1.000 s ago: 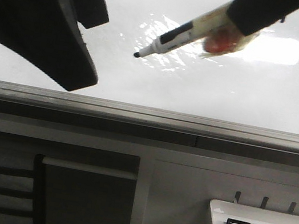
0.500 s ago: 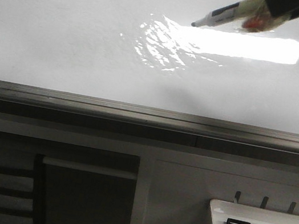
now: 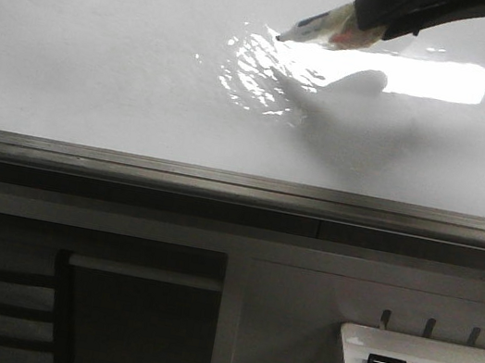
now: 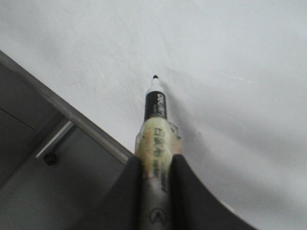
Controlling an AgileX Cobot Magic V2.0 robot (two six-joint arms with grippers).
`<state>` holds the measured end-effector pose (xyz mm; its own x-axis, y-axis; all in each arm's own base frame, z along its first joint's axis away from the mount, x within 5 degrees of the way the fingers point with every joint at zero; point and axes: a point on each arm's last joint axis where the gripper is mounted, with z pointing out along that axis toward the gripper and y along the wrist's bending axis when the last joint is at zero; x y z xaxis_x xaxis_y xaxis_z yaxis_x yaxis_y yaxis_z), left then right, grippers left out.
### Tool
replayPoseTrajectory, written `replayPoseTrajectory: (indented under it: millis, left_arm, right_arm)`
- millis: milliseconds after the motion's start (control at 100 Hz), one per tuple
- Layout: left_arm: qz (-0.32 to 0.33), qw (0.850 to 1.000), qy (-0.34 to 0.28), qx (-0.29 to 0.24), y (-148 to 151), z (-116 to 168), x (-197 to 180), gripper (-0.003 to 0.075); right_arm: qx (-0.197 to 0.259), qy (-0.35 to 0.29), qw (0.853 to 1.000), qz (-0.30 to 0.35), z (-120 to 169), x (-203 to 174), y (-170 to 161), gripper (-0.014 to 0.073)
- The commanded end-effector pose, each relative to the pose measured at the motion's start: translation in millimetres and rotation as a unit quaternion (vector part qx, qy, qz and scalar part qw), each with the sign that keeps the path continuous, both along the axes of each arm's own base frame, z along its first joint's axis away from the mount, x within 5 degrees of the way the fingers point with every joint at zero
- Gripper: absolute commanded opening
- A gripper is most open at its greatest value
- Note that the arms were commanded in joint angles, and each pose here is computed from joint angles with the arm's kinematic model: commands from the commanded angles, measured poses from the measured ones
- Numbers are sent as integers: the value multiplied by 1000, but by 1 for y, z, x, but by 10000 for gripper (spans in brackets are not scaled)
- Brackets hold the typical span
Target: Write number 7 on whiteboard
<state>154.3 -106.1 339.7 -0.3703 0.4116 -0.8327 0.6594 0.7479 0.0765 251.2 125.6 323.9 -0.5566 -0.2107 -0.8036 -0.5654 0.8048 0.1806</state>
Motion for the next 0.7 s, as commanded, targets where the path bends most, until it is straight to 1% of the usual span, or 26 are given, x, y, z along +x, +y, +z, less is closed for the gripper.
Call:
replayPoseTrajectory:
  millis: [0, 100, 230, 330, 410, 590, 690]
  left_arm:
    - [10, 999, -34, -38, -1, 15, 2, 546]
    - [10, 999, -34, -38, -1, 15, 2, 546]
    - [10, 999, -34, -38, -1, 15, 2, 545]
    - [10, 999, -35, -36, -1, 15, 2, 545]
    - [10, 999, -35, -36, -1, 15, 2, 545]
    - [10, 999, -36, -36, -1, 15, 2, 545]
    - [10, 998, -39, -37, -1, 15, 3, 545]
  right_arm:
    - [29, -44, 998, -30, 16, 9, 1, -44]
    - [29, -41, 998, -37, 13, 14, 2, -44]
    - [17, -39, 998, -47, 9, 18, -3, -44]
    - [-3, -25, 997, -71, 10, 18, -23, -44]
    - [-6, -15, 996, -90, 14, 16, -39, -44]
    - [-9, -14, 996, -88, 15, 14, -40, -44]
    - [-8, -1, 997, -82, 11, 12, -38, -44]
